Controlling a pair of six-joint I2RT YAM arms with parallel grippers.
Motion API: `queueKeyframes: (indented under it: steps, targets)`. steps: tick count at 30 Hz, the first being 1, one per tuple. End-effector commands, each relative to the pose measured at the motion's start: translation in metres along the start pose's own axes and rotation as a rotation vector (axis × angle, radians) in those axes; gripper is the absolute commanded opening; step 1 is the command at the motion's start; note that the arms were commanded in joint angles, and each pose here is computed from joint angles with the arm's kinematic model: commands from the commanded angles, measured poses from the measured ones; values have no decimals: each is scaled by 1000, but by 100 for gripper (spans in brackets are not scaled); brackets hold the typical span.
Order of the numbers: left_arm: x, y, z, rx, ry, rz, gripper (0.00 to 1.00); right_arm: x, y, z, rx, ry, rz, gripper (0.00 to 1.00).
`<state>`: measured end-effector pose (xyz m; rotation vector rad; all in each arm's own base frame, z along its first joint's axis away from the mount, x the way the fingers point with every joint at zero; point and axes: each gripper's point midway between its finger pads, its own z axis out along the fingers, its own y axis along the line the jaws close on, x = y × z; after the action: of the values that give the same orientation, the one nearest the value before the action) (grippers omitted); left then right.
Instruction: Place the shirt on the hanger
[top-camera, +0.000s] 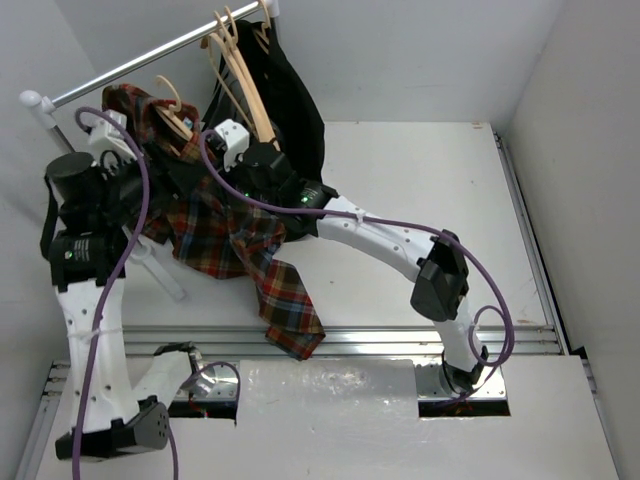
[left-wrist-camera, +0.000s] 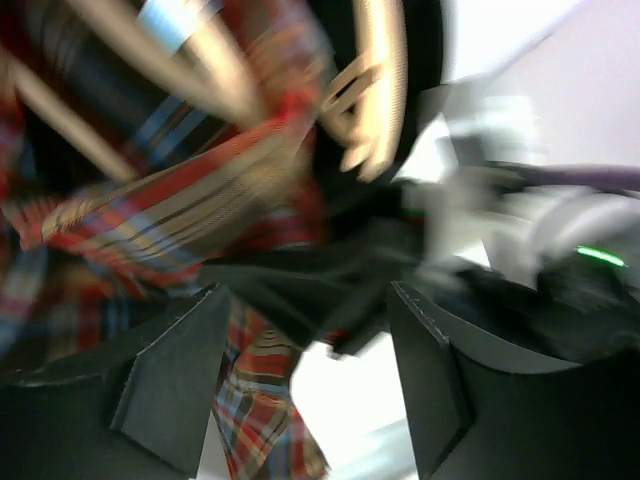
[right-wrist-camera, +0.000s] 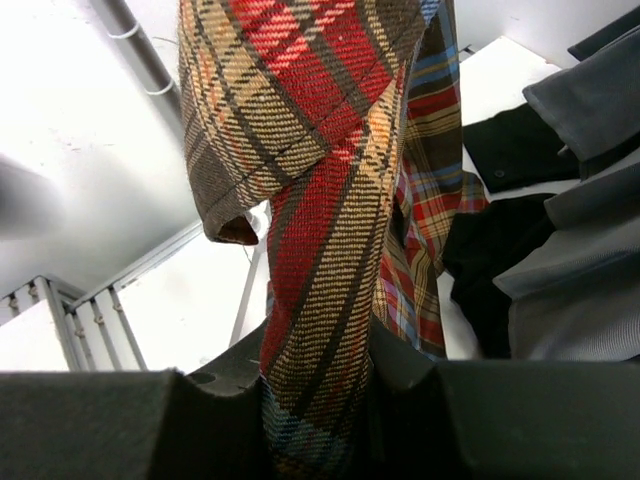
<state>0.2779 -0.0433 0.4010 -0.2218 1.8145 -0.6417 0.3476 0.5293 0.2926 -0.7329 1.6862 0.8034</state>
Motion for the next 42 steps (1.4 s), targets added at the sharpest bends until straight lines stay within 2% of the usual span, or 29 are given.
queueKeyframes:
  steps: [1,11,15,19,30,36,38,41,42]
  targets:
    - [22,9,20,13,86,-146,63,-86,22,-33,-68,-232,24,0]
    - [10,3,41,97,22,-325,65,-82,35,-36,-101,-236,15,0]
    - [-3,-16,35,174,-3,-298,64,-77,36,-33,-102,-220,17,0]
    - [-12,-30,25,209,-7,-261,58,-74,35,-32,-99,-211,16,0]
    - [-22,-43,11,213,-20,-220,54,-79,6,-42,-50,-208,45,0]
    - [-25,-48,5,207,-20,-207,40,-81,3,-41,-44,-198,36,0]
    - [-23,-46,5,201,-16,-203,41,-83,4,-42,-45,-206,36,0]
    - [-17,-36,12,172,-9,-244,50,-82,11,-41,-74,-207,38,0]
    - [-12,-30,18,156,-2,-307,56,-82,12,-40,-79,-208,42,0]
